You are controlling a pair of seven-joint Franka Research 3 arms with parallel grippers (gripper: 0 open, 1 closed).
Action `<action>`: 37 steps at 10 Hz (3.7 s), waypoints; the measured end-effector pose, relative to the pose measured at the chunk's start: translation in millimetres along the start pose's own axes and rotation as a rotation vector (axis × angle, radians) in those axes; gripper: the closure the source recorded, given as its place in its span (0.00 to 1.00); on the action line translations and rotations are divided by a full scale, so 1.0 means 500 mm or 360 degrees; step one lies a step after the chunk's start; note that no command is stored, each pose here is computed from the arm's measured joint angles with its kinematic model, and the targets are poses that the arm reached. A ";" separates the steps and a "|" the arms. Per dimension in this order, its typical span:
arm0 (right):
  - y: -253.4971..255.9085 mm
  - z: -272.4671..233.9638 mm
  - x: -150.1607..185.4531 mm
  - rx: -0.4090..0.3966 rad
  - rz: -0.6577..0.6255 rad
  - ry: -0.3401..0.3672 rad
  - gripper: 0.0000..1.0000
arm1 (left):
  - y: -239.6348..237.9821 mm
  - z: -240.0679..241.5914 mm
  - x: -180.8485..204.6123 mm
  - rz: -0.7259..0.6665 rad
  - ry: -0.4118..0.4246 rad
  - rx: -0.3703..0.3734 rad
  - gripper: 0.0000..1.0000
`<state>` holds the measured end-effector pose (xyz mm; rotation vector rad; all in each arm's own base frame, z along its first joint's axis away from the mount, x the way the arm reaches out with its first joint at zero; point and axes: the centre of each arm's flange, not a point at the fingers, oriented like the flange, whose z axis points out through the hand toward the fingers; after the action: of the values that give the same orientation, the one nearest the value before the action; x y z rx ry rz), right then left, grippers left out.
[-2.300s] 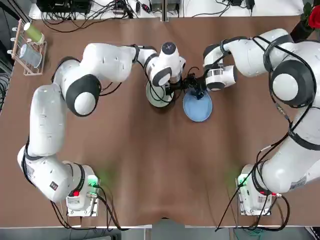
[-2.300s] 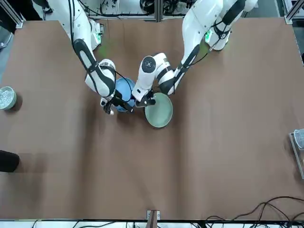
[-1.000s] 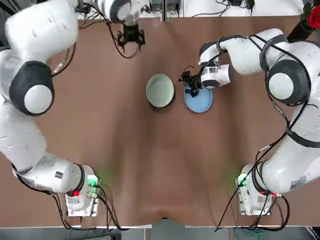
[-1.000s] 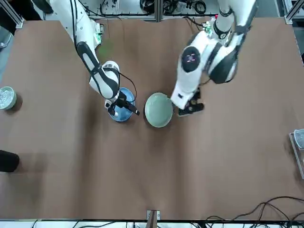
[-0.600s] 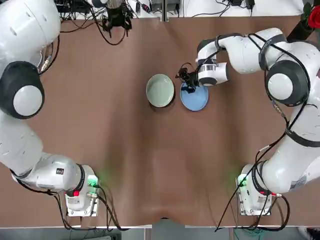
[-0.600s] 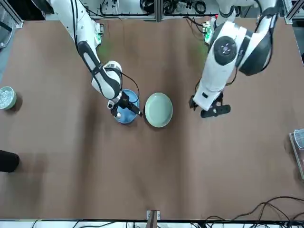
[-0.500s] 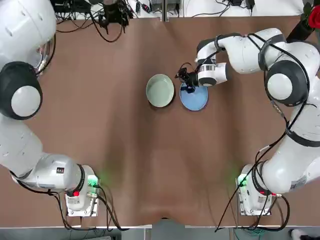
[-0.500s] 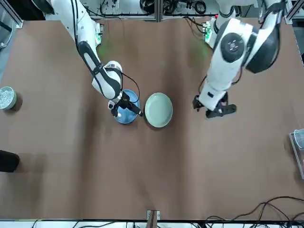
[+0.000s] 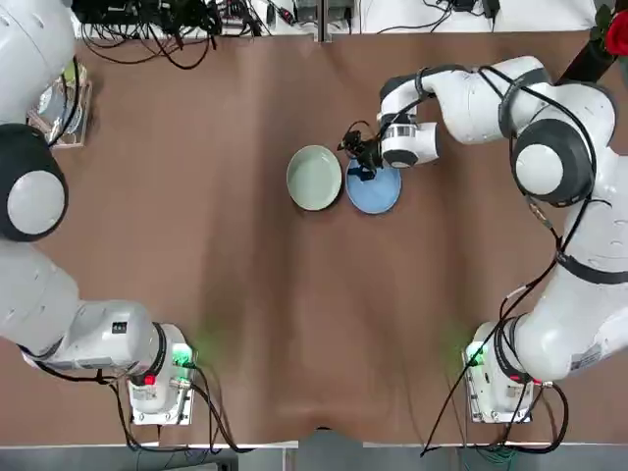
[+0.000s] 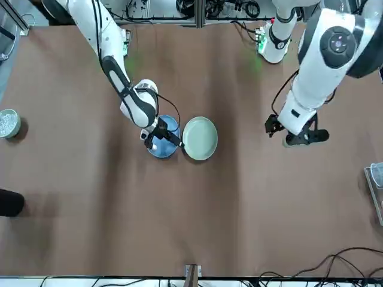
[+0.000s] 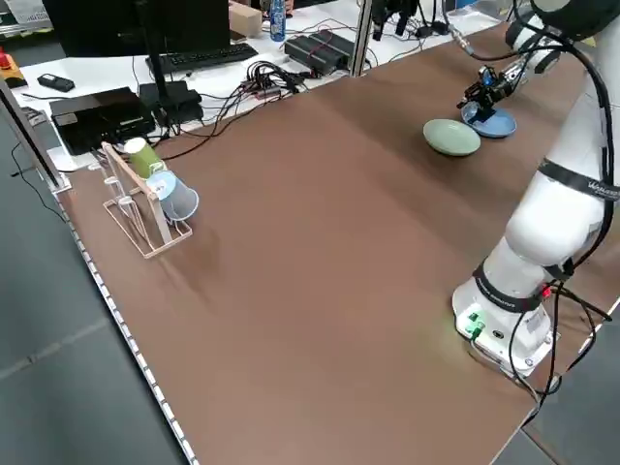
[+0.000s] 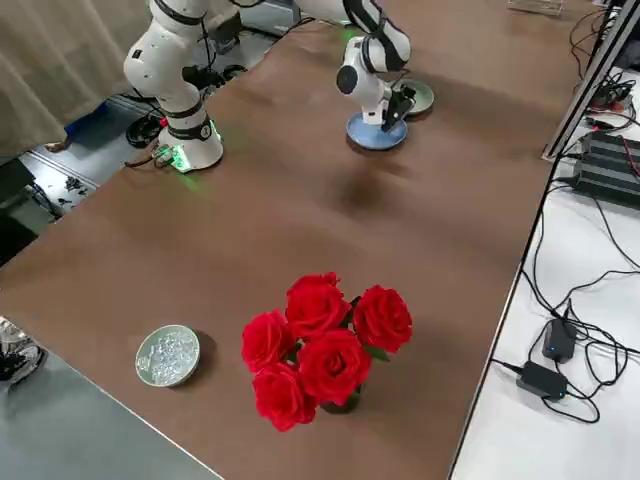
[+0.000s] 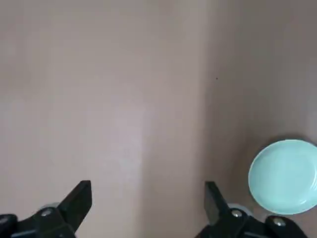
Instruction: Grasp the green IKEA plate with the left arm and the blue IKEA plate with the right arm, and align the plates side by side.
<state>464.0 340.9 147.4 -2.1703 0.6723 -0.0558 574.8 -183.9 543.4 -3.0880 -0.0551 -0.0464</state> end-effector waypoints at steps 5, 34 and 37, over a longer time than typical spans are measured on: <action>-0.027 0.012 -0.012 0.0047 0.0016 -0.0007 0.09 | -0.207 -0.101 -0.015 0.0132 0.0001 -0.0090 0.00; -0.181 -0.502 0.392 -0.0103 -0.1296 -0.0172 0.08 | -0.363 -0.147 -0.011 0.0145 0.0003 -0.0080 0.00; -0.206 -0.687 0.477 -0.0687 -0.1149 -0.0346 0.08 | -0.361 -0.144 -0.010 0.0147 -0.0001 -0.0080 0.00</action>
<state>622.9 30.6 400.5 -2.6811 -0.2746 -0.0554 561.4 -7.6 624.8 -3.1360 0.0896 -0.0441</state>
